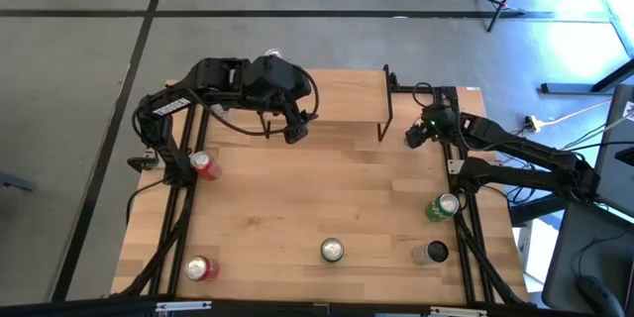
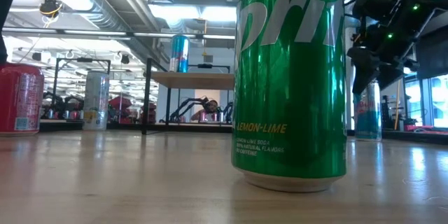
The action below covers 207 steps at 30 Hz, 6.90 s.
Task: Place canned beverage on shelf
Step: Put the blue soda can on the shelf aligned with the other blue soda can, then put the left green soda can on the shelf
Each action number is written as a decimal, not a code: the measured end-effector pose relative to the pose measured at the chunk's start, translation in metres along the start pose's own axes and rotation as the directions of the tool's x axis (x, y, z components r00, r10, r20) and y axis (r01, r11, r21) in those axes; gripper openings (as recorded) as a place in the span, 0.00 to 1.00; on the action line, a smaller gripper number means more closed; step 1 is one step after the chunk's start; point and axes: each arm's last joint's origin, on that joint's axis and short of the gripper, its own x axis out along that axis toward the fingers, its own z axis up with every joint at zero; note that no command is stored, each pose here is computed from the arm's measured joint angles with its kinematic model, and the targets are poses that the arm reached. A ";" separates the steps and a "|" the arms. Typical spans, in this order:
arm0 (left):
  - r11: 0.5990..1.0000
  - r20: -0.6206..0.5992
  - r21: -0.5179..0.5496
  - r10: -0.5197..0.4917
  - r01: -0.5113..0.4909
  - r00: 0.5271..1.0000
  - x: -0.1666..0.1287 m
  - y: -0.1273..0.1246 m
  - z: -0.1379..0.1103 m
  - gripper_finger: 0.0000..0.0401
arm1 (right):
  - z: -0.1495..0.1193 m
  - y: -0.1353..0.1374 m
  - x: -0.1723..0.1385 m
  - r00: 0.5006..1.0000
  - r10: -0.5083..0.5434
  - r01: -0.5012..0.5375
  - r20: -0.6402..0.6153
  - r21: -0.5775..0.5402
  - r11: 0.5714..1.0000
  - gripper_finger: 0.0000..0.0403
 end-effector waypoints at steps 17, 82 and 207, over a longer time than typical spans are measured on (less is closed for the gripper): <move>1.000 0.002 -0.002 -0.007 0.007 1.000 -0.003 -0.009 -0.002 0.68 | 0.005 0.006 0.003 0.995 0.024 -0.030 -0.099 -0.054 0.998 0.48; 0.967 -0.093 -0.076 -0.249 0.243 0.964 0.022 -0.032 -0.171 0.69 | 0.034 0.297 0.028 0.817 0.528 -0.539 -0.232 -0.630 0.559 0.81; 0.956 -0.213 -0.206 0.164 -0.208 0.963 0.046 0.148 -0.091 0.76 | 0.098 0.156 -0.146 0.875 0.484 -0.383 0.012 -0.595 0.706 0.93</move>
